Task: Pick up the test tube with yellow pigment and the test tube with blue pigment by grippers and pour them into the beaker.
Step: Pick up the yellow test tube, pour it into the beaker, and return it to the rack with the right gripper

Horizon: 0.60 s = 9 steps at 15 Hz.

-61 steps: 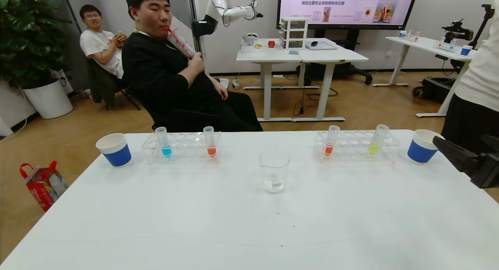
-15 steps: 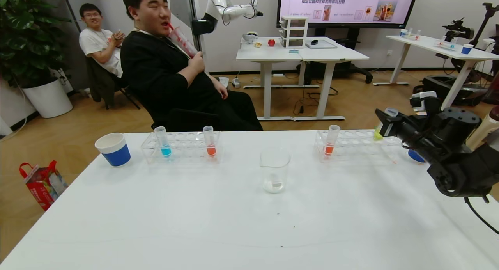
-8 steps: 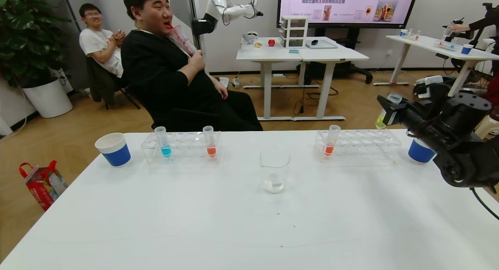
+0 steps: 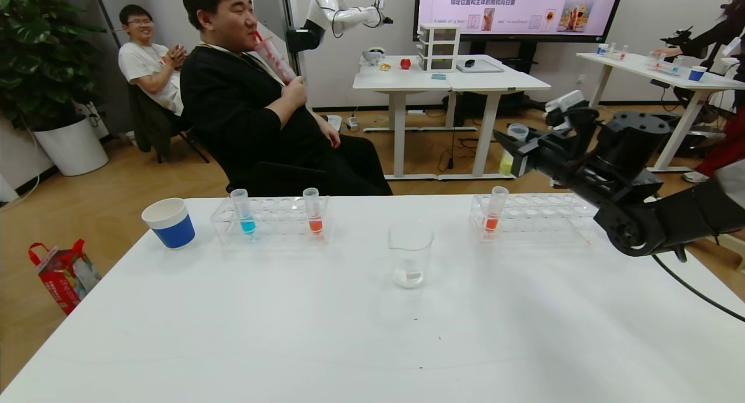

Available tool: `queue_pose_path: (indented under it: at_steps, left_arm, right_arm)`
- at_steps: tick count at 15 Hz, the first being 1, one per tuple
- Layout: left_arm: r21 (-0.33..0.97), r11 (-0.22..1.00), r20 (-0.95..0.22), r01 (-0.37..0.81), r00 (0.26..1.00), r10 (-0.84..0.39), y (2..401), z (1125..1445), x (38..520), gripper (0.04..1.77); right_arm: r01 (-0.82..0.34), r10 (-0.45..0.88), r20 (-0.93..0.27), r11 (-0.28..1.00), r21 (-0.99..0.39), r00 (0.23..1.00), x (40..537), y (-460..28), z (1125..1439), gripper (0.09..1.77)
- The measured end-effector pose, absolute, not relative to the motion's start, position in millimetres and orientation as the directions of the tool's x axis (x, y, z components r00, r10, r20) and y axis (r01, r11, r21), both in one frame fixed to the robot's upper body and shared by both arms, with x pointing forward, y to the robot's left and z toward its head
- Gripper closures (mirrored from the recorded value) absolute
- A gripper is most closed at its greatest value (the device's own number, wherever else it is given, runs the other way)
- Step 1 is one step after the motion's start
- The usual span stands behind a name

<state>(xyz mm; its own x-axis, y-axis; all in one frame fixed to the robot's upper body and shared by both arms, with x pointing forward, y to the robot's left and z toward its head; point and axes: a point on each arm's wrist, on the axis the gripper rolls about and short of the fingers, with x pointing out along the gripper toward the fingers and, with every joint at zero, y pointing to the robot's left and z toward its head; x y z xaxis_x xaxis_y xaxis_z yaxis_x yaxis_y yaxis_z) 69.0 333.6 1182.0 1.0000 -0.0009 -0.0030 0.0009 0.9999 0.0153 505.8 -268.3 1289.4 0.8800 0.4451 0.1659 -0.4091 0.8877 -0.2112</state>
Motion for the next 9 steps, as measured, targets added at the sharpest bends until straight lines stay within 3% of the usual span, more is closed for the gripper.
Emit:
queue_pose_path:
  at_steps: [2, 9]
  left_arm:
    - [0.015, 1.000, -0.003, 0.001, 1.000, -0.001, 333.6, 1182.0, 69.0, 0.06]
    - [0.015, 1.000, -0.003, 0.001, 1.000, -0.001, 333.6, 1182.0, 69.0, 0.06]
  right_arm:
    - [-0.494, 0.549, 0.174, 0.824, -0.278, 0.817, 506.3, -235.3, 1292.9, 1.35]
    - [-0.592, 0.765, 0.192, 0.608, -0.530, 0.614, 519.2, -178.8, 1278.8, 1.35]
